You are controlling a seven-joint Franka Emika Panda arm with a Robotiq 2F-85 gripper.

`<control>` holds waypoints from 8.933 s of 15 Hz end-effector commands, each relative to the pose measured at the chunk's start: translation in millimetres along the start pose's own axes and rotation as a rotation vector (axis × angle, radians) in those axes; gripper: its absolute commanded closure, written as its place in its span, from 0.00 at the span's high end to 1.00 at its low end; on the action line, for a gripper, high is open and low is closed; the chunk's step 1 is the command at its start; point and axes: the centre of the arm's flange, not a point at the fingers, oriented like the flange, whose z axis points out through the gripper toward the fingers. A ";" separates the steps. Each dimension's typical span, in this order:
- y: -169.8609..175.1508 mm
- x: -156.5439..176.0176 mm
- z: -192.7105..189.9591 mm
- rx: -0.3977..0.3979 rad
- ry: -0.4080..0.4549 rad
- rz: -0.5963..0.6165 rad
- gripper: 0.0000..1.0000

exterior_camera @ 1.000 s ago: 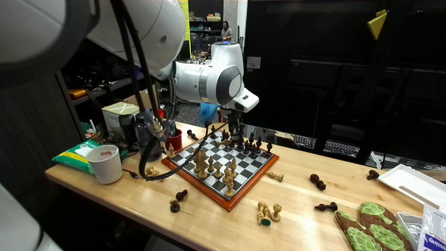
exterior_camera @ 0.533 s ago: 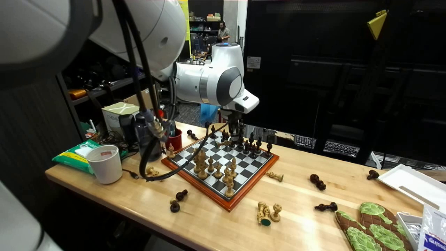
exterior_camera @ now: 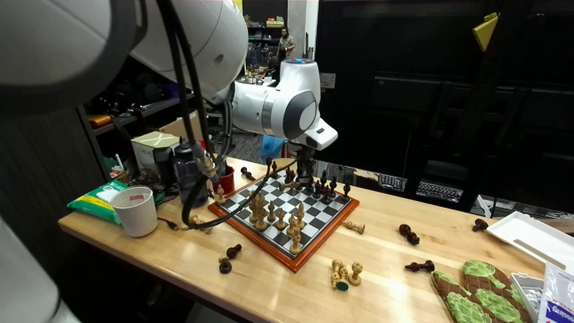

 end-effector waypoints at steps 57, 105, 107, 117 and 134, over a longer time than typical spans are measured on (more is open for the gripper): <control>-23.0 34.6 87.9 0.092 -0.117 0.575 1.00; -10.4 56.0 126.9 0.060 -0.218 0.550 0.32; -10.8 55.9 126.6 0.059 -0.219 0.549 0.15; -11.9 50.2 110.1 0.067 -0.158 0.488 0.06; -17.2 17.6 58.6 -0.005 0.102 0.267 0.06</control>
